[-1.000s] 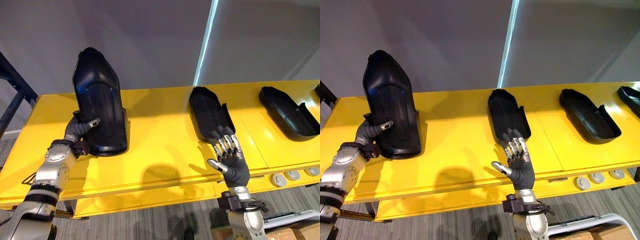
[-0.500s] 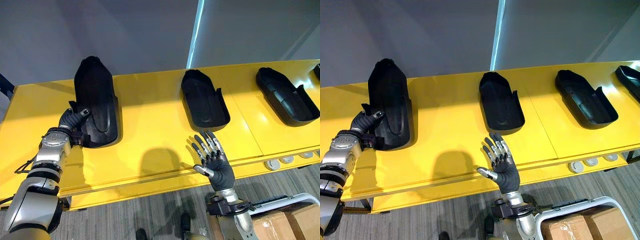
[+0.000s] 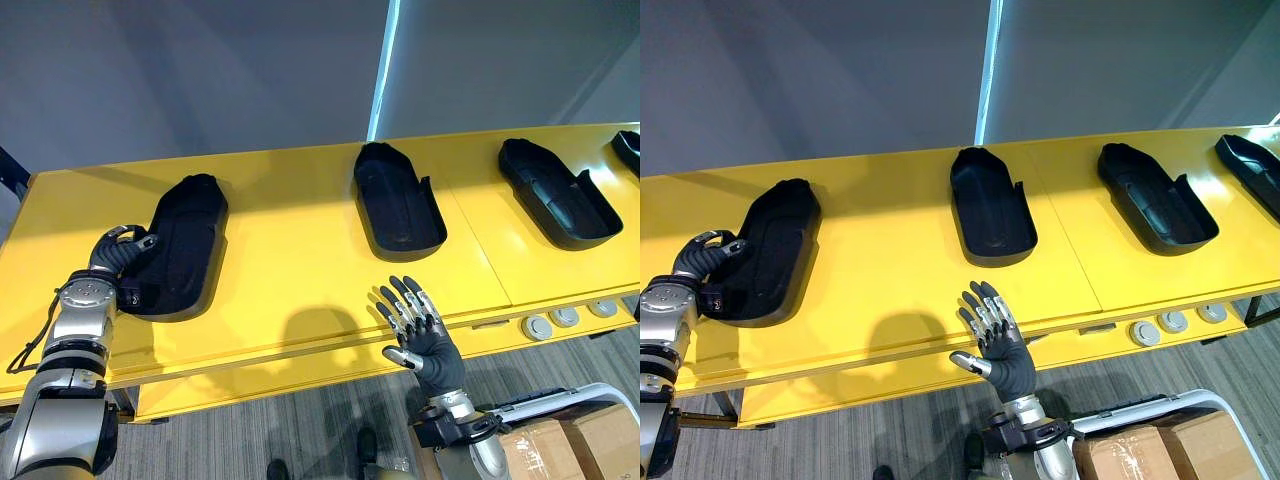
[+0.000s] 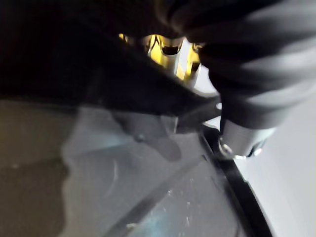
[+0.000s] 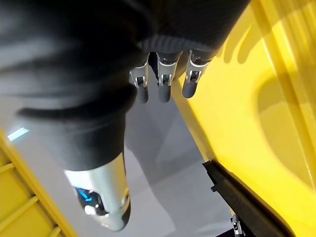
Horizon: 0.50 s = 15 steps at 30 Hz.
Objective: Walk over and take plastic housings, then place them on the shelf
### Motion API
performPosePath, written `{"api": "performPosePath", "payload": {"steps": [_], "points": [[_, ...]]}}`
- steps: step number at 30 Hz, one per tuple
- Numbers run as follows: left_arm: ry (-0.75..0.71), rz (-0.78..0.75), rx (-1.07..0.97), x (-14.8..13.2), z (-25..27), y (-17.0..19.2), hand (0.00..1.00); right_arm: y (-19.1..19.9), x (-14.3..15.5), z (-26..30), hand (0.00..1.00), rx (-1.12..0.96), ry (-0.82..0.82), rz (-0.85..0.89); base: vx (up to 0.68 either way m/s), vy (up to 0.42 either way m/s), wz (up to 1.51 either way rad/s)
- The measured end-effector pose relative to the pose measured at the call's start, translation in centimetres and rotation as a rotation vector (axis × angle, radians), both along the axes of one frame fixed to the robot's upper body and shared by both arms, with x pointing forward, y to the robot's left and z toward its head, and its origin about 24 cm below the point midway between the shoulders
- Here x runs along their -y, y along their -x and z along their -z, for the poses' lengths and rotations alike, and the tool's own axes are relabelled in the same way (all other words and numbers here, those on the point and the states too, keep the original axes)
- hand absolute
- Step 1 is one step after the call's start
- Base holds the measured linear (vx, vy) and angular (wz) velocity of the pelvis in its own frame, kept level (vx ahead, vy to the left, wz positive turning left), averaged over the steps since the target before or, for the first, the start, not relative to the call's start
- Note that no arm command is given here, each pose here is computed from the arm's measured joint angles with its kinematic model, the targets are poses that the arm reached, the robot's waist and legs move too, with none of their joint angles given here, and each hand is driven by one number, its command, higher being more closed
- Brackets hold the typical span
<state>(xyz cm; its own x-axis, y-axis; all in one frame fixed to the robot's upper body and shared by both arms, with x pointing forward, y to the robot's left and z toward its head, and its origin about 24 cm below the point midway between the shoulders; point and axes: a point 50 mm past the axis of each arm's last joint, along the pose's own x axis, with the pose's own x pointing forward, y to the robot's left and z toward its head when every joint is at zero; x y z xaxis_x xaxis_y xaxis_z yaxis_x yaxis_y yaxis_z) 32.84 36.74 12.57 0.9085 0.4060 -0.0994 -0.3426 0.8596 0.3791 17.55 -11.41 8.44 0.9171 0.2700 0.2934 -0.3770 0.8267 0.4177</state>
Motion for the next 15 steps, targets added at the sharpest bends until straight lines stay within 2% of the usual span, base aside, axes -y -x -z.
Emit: {"api": "performPosePath", "payload": {"steps": [6,10,13,15], "points": [[0.013,-0.008,0.011,0.5,0.3,-0.2,0.00,0.0,0.0,0.1,0.00,-0.004,0.000,-0.004,-0.03,0.008,0.05],[0.091,0.015,0.085,2.0,-0.1,-1.0,0.00,0.0,0.0,0.0,0.00,-0.003,0.000,-0.004,-0.04,0.013,0.02],[0.176,0.049,0.248,4.1,-2.4,-1.8,0.00,-0.1,-0.1,0.0,0.00,-0.004,-0.008,0.002,-0.01,0.012,0.06],[0.187,0.091,0.454,5.6,-6.5,-1.7,0.00,-0.3,0.1,0.3,0.00,-0.015,-0.013,0.023,-0.01,0.024,0.04]]}}
